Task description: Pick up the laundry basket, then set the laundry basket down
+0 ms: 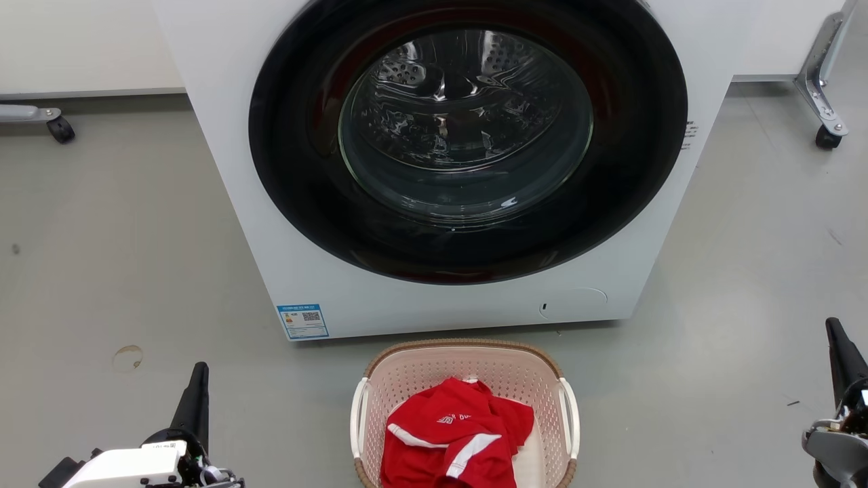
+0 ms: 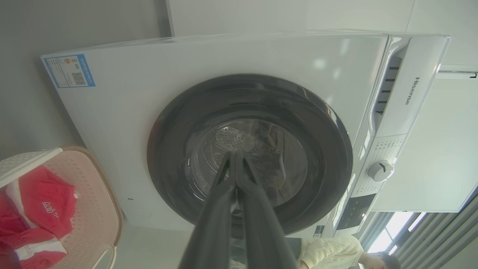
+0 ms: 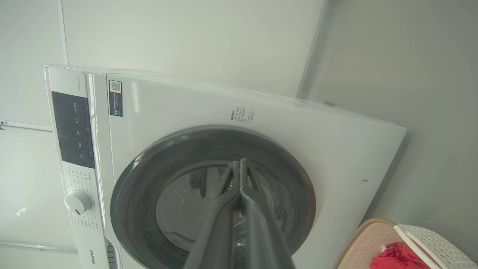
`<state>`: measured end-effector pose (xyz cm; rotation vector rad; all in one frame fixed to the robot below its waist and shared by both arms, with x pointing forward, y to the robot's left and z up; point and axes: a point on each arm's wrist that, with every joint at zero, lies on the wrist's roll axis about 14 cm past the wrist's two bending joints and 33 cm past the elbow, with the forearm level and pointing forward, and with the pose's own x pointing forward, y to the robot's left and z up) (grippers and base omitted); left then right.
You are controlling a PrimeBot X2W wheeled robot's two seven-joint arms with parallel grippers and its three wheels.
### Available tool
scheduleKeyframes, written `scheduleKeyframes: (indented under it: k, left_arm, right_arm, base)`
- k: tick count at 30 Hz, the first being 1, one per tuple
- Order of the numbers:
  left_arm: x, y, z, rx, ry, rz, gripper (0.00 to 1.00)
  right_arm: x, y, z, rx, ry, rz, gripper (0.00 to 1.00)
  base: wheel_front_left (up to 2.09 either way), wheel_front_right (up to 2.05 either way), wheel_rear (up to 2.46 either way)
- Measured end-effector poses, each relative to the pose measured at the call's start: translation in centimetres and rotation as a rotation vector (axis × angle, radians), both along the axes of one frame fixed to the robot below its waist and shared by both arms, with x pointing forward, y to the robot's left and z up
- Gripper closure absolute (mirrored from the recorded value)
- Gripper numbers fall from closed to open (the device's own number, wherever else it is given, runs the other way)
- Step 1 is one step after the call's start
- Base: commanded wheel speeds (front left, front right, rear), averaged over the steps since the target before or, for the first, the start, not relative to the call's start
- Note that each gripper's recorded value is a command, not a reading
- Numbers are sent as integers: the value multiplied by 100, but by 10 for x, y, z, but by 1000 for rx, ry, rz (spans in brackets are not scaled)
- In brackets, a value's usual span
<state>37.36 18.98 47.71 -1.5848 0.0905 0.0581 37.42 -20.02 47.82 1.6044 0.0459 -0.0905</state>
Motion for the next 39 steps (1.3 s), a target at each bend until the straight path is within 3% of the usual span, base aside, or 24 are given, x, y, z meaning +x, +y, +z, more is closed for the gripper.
scheduleKeyframes:
  k: [39]
  left_arm:
    - [0,0,0,-2,0,2,100]
  right_arm:
    - [0,0,0,1,0,4,100]
  base:
    - [0,0,0]
